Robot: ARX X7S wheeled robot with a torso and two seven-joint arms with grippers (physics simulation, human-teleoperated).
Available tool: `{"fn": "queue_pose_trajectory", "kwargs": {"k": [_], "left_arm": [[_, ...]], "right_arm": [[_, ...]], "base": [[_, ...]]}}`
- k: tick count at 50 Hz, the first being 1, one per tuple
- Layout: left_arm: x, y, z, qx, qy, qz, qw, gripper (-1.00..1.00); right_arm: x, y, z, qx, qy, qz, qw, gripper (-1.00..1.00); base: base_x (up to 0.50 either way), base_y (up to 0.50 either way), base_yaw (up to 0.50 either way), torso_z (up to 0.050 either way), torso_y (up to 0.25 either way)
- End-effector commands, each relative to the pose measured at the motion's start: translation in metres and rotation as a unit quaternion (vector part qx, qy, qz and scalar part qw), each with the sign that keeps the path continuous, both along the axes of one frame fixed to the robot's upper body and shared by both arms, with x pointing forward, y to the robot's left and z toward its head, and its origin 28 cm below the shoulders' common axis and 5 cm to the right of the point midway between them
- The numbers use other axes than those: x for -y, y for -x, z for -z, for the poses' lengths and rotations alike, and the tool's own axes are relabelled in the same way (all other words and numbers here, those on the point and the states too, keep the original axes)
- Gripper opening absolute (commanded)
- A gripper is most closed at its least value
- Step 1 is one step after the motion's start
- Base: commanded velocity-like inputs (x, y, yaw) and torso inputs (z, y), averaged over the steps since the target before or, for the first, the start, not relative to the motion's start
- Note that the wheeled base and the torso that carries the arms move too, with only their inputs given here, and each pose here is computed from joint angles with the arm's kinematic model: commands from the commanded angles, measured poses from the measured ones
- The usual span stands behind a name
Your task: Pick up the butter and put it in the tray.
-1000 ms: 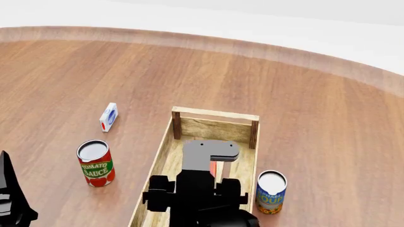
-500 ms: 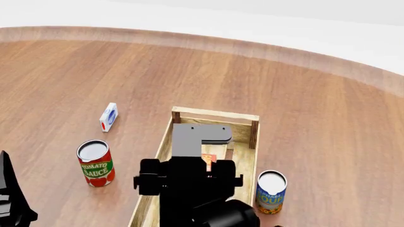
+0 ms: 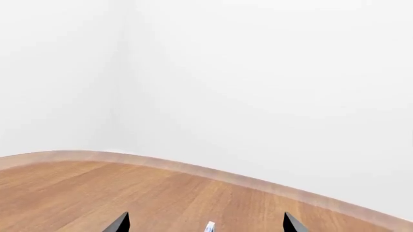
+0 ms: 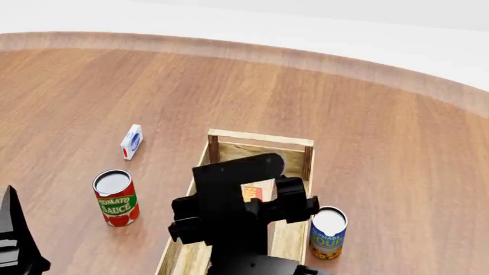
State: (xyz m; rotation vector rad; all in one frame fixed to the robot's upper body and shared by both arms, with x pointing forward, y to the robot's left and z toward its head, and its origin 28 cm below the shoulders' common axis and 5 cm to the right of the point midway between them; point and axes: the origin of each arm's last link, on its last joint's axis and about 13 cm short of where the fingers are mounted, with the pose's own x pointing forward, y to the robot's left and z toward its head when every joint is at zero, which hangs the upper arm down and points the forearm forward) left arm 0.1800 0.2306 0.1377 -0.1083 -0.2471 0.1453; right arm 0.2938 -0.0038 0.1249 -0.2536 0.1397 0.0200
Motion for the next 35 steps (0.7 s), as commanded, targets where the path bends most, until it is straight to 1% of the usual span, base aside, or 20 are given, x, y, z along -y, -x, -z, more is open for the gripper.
{"fn": "queue_pose_trajectory", "kwargs": {"k": [1, 5, 9, 12, 13, 16, 19, 29, 31, 35], "left_arm": [[0.003, 0.0, 0.0, 0.01, 0.004, 0.022, 1.0, 1.0], [0.004, 0.0, 0.002, 0.007, 0.002, 0.025, 1.0, 1.0], [0.006, 0.0, 0.004, 0.005, 0.0, 0.026, 1.0, 1.0], [0.007, 0.0, 0.004, 0.003, -0.001, 0.028, 1.0, 1.0], [0.007, 0.0, 0.004, 0.003, -0.002, 0.03, 1.0, 1.0], [0.008, 0.0, 0.006, 0.002, -0.003, 0.031, 0.999, 1.0], [0.009, 0.0, 0.007, 0.001, -0.004, 0.033, 0.999, 1.0], [0.01, -0.001, 0.007, 0.0, -0.006, 0.035, 0.999, 1.0], [0.01, -0.001, 0.008, 0.0, -0.006, 0.034, 0.999, 1.0], [0.01, -0.002, 0.008, -0.001, -0.007, 0.034, 0.999, 1.0]], "right_arm": [[0.018, 0.028, -0.012, 0.164, 0.067, -0.009, 0.984, 1.0], [0.027, 0.037, -0.013, 0.19, 0.072, -0.003, 0.979, 1.0], [0.032, 0.045, -0.009, 0.2, 0.081, 0.004, 0.976, 1.0], [0.035, 0.052, -0.004, 0.2, 0.075, 0.005, 0.977, 1.0], [0.036, 0.056, -0.002, 0.203, 0.081, 0.007, 0.976, 1.0], [0.04, 0.065, 0.006, 0.206, 0.078, 0.011, 0.975, 1.0], [0.043, 0.073, 0.012, 0.209, 0.087, 0.016, 0.974, 1.0], [0.039, 0.096, 0.038, 0.201, 0.093, 0.003, 0.975, 1.0], [0.04, 0.1, 0.041, 0.197, 0.089, 0.006, 0.976, 1.0], [0.041, 0.105, 0.048, 0.195, 0.095, 0.009, 0.976, 1.0]], "base": [[0.0, 0.0, 0.0, 0.0, 0.0], [0.0, 0.0, 0.0, 0.0, 0.0], [0.0, 0.0, 0.0, 0.0, 0.0], [0.0, 0.0, 0.0, 0.0, 0.0], [0.0, 0.0, 0.0, 0.0, 0.0], [0.0, 0.0, 0.0, 0.0, 0.0], [0.0, 0.0, 0.0, 0.0, 0.0], [0.0, 0.0, 0.0, 0.0, 0.0], [0.0, 0.0, 0.0, 0.0, 0.0], [0.0, 0.0, 0.0, 0.0, 0.0]]}}
